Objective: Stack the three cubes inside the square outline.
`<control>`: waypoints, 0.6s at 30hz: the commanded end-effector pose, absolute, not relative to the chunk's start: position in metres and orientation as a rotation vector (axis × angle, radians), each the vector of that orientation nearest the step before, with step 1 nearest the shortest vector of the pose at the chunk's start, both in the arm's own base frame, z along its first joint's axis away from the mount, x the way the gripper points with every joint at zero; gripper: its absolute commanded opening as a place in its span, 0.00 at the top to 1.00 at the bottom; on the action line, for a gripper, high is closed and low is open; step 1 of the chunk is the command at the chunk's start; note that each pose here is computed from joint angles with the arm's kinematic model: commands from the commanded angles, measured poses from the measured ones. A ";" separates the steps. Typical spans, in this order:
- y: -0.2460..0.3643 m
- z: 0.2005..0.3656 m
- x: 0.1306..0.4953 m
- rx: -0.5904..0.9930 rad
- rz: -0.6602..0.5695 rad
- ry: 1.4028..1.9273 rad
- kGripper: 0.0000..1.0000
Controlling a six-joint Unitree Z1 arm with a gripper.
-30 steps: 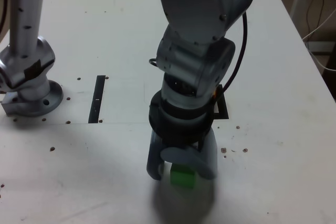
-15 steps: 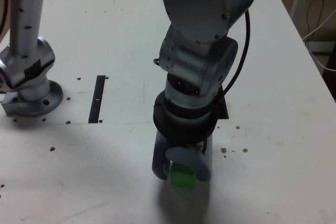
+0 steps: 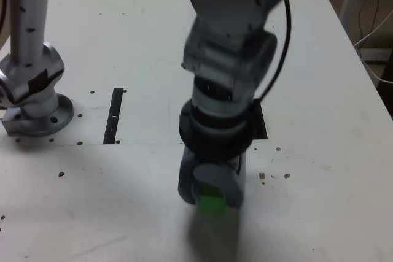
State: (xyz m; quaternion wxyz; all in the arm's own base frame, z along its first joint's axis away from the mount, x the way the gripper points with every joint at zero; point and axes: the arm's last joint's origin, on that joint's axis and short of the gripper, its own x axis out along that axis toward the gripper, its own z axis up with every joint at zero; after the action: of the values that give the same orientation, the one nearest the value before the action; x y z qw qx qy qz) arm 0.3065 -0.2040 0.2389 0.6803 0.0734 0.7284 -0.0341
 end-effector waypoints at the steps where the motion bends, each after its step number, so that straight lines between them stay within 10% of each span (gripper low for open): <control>1: -0.202 0.245 0.305 0.164 -0.077 1.626 0.92; 9: -0.184 0.271 0.300 0.172 -0.098 1.609 0.92; 18: -0.121 0.366 0.278 0.188 -0.084 1.556 0.93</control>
State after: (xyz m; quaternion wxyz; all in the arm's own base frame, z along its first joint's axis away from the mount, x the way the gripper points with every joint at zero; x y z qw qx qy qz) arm 0.2852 -0.1358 0.3470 0.7017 0.0920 0.7053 -0.0419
